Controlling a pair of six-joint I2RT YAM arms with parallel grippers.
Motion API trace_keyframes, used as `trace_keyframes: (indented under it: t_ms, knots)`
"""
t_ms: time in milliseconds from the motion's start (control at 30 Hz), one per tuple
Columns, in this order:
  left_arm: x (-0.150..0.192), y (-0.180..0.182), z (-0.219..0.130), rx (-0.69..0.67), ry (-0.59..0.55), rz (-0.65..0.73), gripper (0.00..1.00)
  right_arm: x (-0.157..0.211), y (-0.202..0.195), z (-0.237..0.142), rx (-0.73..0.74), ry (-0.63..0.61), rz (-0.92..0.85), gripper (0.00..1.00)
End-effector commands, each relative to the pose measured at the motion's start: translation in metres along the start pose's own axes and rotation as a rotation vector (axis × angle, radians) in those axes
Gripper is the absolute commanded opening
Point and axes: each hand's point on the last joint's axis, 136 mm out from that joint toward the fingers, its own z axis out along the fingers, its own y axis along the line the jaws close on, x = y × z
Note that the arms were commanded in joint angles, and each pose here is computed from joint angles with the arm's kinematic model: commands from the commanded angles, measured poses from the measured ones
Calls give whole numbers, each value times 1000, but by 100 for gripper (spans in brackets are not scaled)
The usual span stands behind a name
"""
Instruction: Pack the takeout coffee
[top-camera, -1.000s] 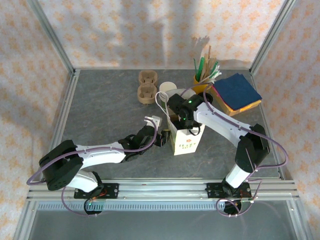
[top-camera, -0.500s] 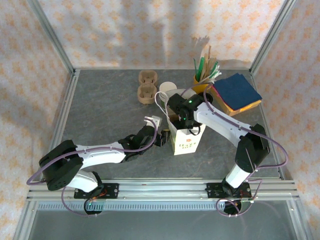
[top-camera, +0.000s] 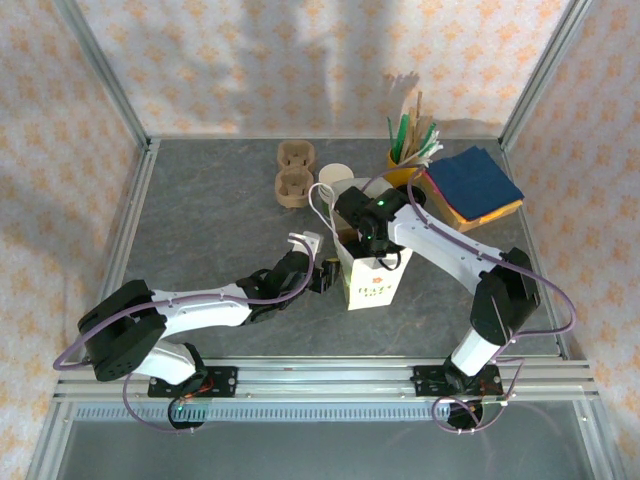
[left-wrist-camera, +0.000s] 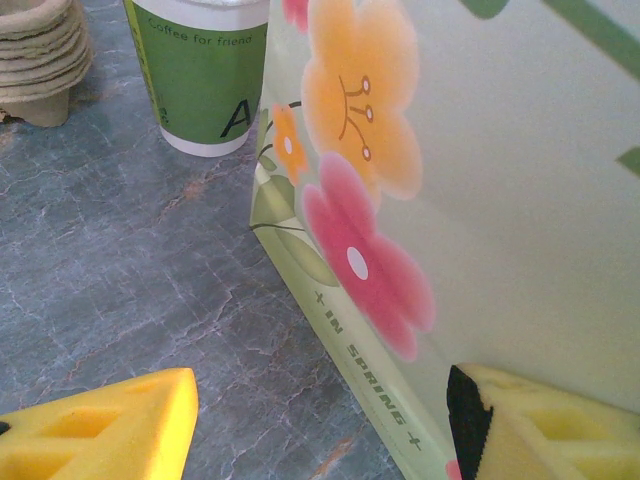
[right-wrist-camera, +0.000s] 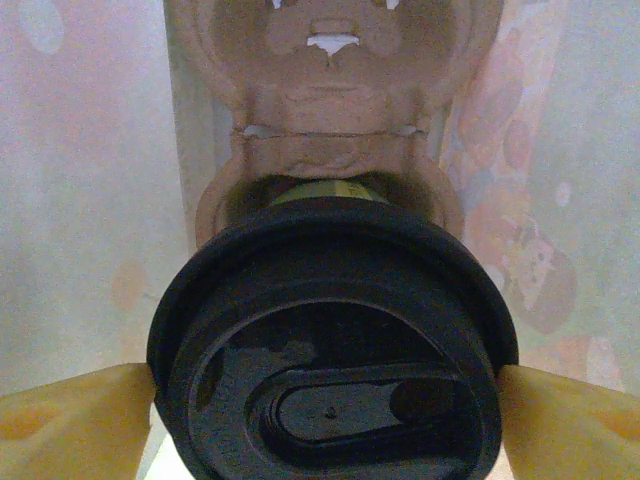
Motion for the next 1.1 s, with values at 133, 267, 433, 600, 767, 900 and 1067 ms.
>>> trace_keyframes:
  t_ms: [133, 267, 433, 600, 767, 900, 1067]
  knots:
    - [-4, -1, -2, -10, -10, 8, 69, -2, -6, -14, 16, -31, -6, 89]
    - [-4, -1, -2, -11, -9, 11, 69, -2, -6, -14, 18, -31, -8, 89]
    - [-6, -2, -2, -10, -11, 12, 69, -2, -6, -15, 19, -30, -7, 90]
    - [-7, -3, -2, -11, -13, 14, 69, -2, -6, -17, 19, -35, -7, 91]
    - [-8, -3, -2, -10, -16, 13, 69, -2, -7, -17, 20, -39, -6, 91]
    - [-7, -1, -2, -13, -13, 14, 69, -3, -6, -19, 18, -41, -4, 91]
    - [-6, -1, -3, -13, -12, 12, 69, -2, -7, -23, 15, -46, 3, 92]
